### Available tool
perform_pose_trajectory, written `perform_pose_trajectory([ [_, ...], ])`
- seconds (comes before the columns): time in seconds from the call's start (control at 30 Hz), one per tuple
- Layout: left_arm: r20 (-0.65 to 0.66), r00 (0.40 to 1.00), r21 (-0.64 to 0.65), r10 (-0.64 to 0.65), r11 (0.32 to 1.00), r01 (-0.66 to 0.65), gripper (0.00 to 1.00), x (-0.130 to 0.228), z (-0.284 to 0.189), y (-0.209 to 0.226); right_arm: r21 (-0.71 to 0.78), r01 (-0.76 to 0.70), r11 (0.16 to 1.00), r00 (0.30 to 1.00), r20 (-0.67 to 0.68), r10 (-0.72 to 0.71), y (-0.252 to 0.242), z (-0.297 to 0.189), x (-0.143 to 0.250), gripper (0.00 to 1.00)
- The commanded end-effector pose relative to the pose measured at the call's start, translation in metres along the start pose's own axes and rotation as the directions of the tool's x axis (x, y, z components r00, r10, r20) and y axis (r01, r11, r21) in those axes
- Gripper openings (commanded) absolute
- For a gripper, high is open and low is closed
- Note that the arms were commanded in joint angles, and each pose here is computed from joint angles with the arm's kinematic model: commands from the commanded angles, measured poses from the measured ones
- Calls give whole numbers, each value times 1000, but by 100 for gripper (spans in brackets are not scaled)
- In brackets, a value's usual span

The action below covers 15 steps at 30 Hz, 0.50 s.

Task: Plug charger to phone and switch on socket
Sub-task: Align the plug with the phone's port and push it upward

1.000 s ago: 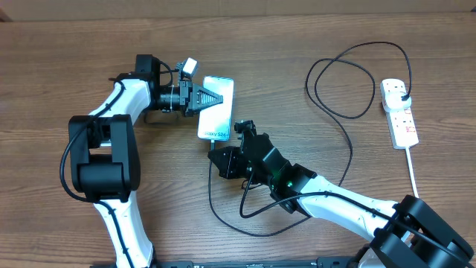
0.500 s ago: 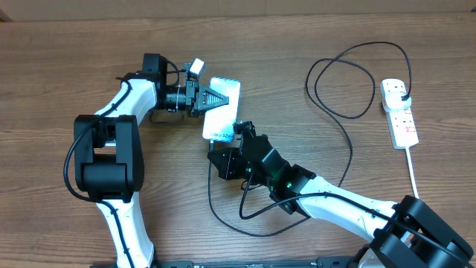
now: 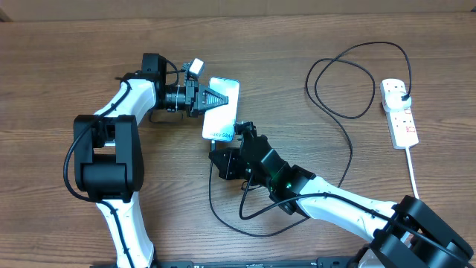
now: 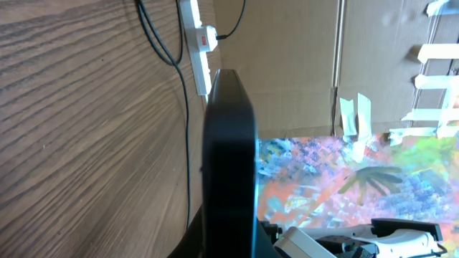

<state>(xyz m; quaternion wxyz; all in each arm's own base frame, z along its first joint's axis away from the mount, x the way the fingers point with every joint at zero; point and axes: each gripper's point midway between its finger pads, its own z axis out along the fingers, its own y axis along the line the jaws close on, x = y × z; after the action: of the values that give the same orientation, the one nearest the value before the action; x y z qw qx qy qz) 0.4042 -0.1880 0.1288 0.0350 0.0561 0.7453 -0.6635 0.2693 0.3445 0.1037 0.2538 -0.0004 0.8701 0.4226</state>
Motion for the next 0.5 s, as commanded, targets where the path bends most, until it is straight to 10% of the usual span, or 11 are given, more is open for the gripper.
perform_pose_trajectory([
  [0.0, -4, 1000, 11, -21, 1000, 21, 4, 0, 2, 1, 34, 6, 999, 998, 55, -7, -7, 0, -11, 3],
  [0.47, -2, 1000, 4, -22, 1000, 22, 4, -1, 1, 2, -6, -6, 1000, 1000, 1, 6, -4, -1, -7, 4],
])
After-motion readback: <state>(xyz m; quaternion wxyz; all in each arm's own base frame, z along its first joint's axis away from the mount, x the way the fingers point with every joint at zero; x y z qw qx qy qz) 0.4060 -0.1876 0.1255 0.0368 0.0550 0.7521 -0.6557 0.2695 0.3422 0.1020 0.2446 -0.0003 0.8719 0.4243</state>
